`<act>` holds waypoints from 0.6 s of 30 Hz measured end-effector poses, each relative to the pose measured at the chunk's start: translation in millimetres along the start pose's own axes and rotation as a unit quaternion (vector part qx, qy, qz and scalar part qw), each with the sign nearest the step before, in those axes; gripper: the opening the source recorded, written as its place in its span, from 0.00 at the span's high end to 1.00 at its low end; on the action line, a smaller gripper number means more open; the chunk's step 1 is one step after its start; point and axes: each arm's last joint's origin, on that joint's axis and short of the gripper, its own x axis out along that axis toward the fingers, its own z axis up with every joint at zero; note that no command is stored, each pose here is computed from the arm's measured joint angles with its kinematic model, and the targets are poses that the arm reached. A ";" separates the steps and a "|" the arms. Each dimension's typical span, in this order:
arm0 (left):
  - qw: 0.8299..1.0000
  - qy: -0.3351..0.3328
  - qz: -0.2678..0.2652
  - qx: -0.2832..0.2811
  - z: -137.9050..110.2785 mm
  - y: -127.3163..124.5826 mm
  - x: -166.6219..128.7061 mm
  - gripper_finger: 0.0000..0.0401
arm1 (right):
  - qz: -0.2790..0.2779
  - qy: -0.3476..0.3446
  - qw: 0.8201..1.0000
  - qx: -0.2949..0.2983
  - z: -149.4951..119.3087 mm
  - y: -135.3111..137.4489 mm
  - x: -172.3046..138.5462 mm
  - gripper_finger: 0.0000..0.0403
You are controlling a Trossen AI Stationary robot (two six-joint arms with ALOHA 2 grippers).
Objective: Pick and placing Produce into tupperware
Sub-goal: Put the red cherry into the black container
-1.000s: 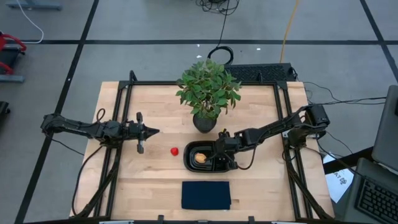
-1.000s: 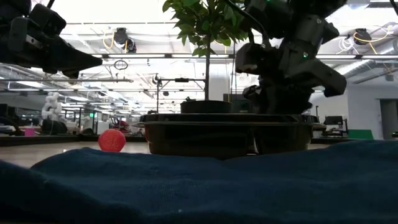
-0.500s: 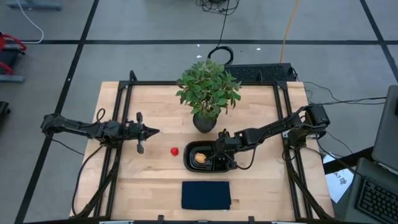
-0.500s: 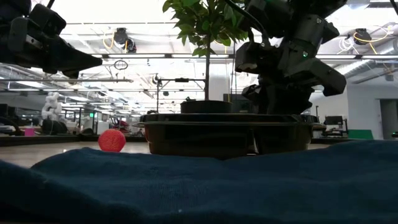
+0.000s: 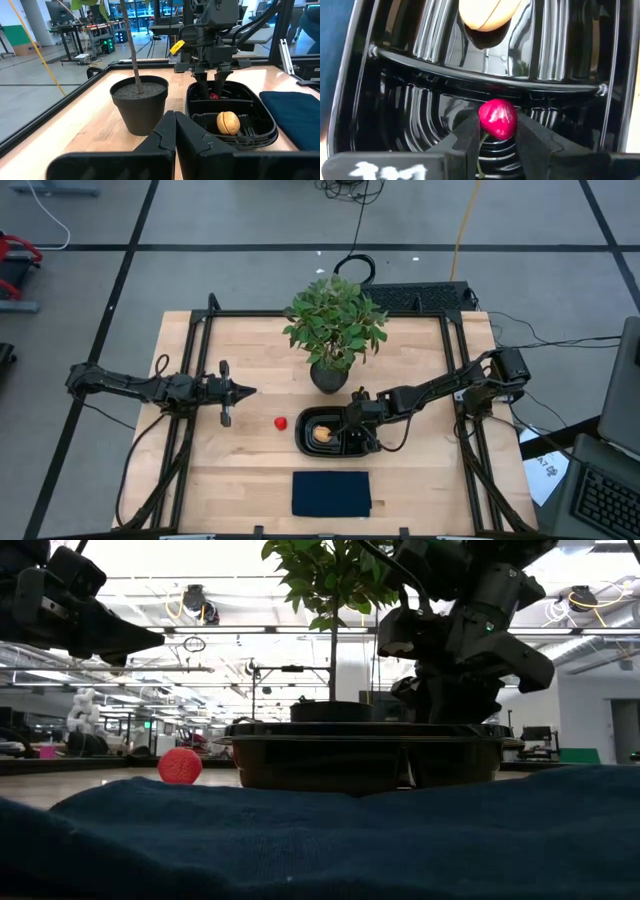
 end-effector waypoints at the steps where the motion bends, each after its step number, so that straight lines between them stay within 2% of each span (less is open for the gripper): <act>1: 1.000 0.000 0.000 0.000 0.0 0.0 0.0 1.00 | 0.000 0.000 1.000 -0.001 0.0 0.6 0.0 0.74; 11: 1.000 0.000 0.000 -0.001 0.0 0.0 0.0 1.00 | 0.004 -0.014 1.000 -0.010 2.4 8.5 0.0 0.74; 18: 1.000 0.001 0.000 -0.002 -0.2 0.0 0.0 1.00 | 0.002 0.002 1.000 -0.008 -0.9 8.2 9.0 0.74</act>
